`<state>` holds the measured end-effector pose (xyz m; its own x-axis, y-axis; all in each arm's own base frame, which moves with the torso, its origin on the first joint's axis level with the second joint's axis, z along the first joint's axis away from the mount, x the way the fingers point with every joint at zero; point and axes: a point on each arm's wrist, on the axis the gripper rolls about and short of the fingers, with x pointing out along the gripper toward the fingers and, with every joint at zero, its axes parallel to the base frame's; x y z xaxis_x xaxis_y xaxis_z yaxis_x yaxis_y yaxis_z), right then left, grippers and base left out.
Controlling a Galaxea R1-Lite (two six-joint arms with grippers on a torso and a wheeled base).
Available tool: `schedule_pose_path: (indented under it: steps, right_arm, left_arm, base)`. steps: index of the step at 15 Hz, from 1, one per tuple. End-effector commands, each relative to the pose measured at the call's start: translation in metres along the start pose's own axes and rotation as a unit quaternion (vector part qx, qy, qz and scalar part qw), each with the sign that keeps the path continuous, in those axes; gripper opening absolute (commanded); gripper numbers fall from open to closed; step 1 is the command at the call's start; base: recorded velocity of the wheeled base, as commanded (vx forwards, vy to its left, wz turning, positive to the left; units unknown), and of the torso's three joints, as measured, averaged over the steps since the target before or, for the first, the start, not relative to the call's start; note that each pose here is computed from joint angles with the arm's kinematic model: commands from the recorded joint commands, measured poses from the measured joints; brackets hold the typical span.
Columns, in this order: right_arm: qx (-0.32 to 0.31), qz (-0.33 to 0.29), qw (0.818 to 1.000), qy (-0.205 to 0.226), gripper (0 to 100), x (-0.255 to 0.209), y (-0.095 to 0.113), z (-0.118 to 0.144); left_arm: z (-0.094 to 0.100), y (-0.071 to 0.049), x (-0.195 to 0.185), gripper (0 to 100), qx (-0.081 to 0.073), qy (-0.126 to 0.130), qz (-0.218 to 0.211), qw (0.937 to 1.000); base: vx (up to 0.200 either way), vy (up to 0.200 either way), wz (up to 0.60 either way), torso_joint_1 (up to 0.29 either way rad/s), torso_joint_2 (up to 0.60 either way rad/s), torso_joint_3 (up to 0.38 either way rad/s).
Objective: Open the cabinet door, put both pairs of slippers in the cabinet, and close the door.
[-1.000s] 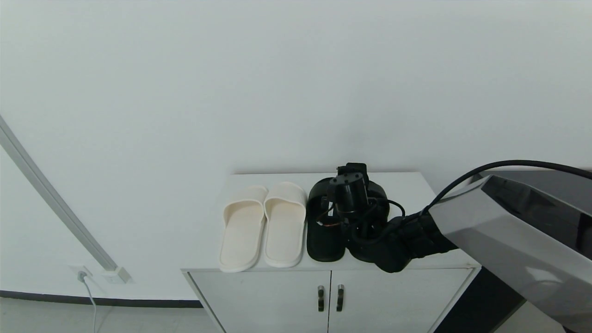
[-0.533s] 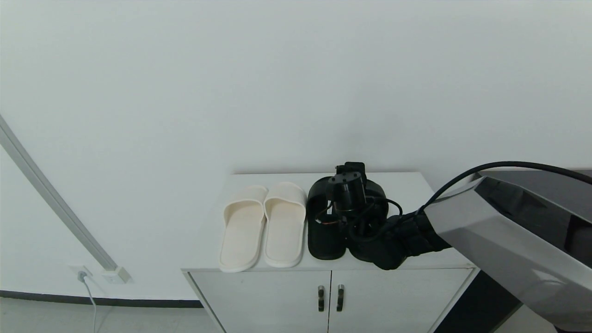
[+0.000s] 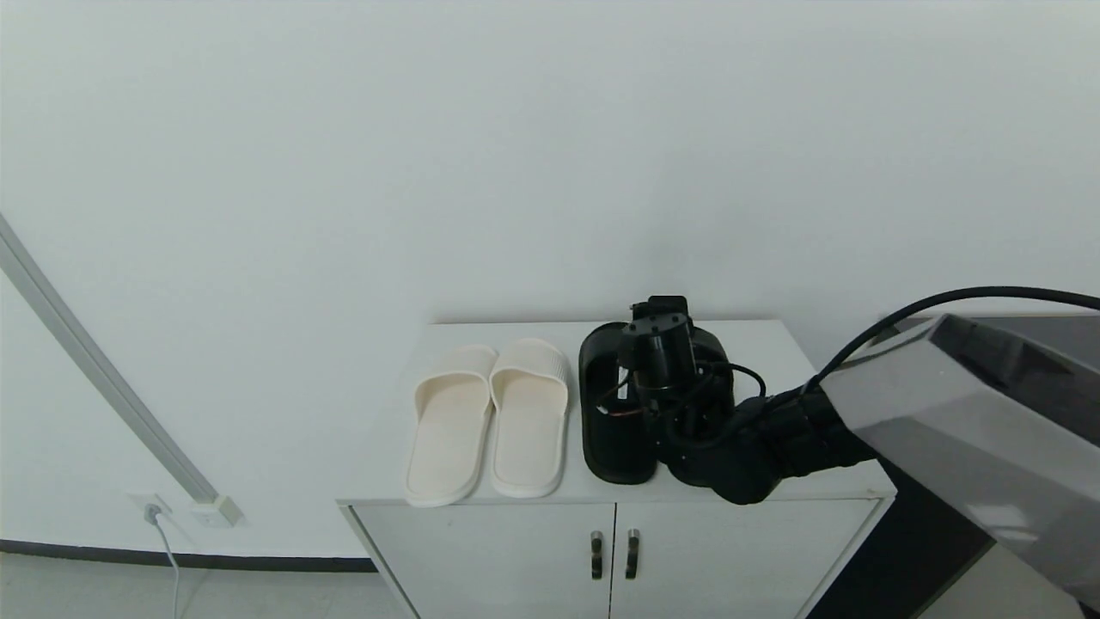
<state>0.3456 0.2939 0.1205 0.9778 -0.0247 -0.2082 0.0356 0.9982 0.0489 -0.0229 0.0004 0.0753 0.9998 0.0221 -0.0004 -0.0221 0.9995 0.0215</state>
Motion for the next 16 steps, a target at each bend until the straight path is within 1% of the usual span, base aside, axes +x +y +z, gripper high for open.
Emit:
schedule_pose_path:
  steps: [1, 2, 4, 6, 8, 9, 11, 12, 13, 14, 16]
  right_arm:
    - [0.004, 0.016, 1.000, -0.013, 0, -0.033, -0.016, 0.030]
    - [-0.008, 0.053, 0.999, -0.005, 0, -0.060, -0.026, 0.038]
    - [-0.027, 0.130, 0.991, 0.014, 0, -0.107, -0.045, 0.041]
    - [-0.042, 0.211, 0.976, 0.033, 0, -0.149, -0.068, 0.039]
    - [-0.048, 0.275, 0.959, 0.056, 0, -0.174, -0.096, 0.032]
    - [-0.048, 0.281, 0.957, 0.058, 0, -0.176, -0.099, 0.031]
    - [-0.048, 0.334, 0.938, 0.075, 0, -0.194, -0.124, 0.026]
    - [-0.054, 0.346, 0.933, 0.076, 0, -0.196, -0.126, 0.024]
    - [-0.055, 0.346, 0.933, 0.076, 0, -0.196, -0.126, 0.024]
    - [-0.076, 0.346, 0.932, 0.080, 0, -0.196, -0.128, 0.018]
    - [-0.083, 0.345, 0.931, 0.084, 0, -0.197, -0.129, 0.015]
  left_arm:
    - [0.000, 0.000, 0.000, 0, 0.000, 0.001, 0.000, 1.0000]
    - [0.000, 0.000, 0.000, 0, 0.000, 0.001, 0.000, 1.0000]
    - [0.000, 0.000, 0.000, 0, 0.000, 0.000, 0.000, 1.0000]
    - [0.000, 0.000, 0.000, 0, -0.002, 0.000, 0.001, 1.0000]
    - [0.000, 0.000, 0.000, 0, -0.004, 0.000, 0.001, 1.0000]
    - [0.000, 0.000, 0.000, 0, -0.005, 0.001, 0.001, 1.0000]
    - [0.000, 0.000, 0.000, 0, -0.004, 0.000, 0.000, 1.0000]
    - [0.000, 0.000, 0.000, 0, -0.004, 0.000, 0.001, 1.0000]
    - [0.000, 0.000, 0.000, 0, -0.004, 0.001, 0.001, 1.0000]
    - [0.000, 0.000, 0.000, 0, -0.004, 0.001, 0.000, 1.0000]
    - [0.000, 0.000, 0.000, 0, -0.004, 0.000, 0.000, 1.0000]
  base:
    - [0.000, 0.000, 0.00, 0.000, 0.00, 0.000]
    - [0.000, 0.000, 0.00, 0.000, 0.00, 0.000]
    - [0.000, 0.000, 0.00, 0.000, 0.00, 0.000]
    - [0.000, 0.000, 0.00, 0.000, 0.00, 0.000]
    - [0.000, 0.000, 0.00, 0.000, 0.00, 0.000]
    - [0.000, 0.000, 0.00, 0.000, 0.00, 0.000]
    - [0.000, 0.000, 0.00, 0.000, 0.00, 0.000]
    - [0.000, 0.000, 0.00, 0.000, 0.00, 0.000]
    - [0.000, 0.000, 0.00, 0.000, 0.00, 0.000]
    - [0.000, 0.000, 0.00, 0.000, 0.00, 0.000]
    - [0.000, 0.000, 0.00, 0.000, 0.00, 0.000]
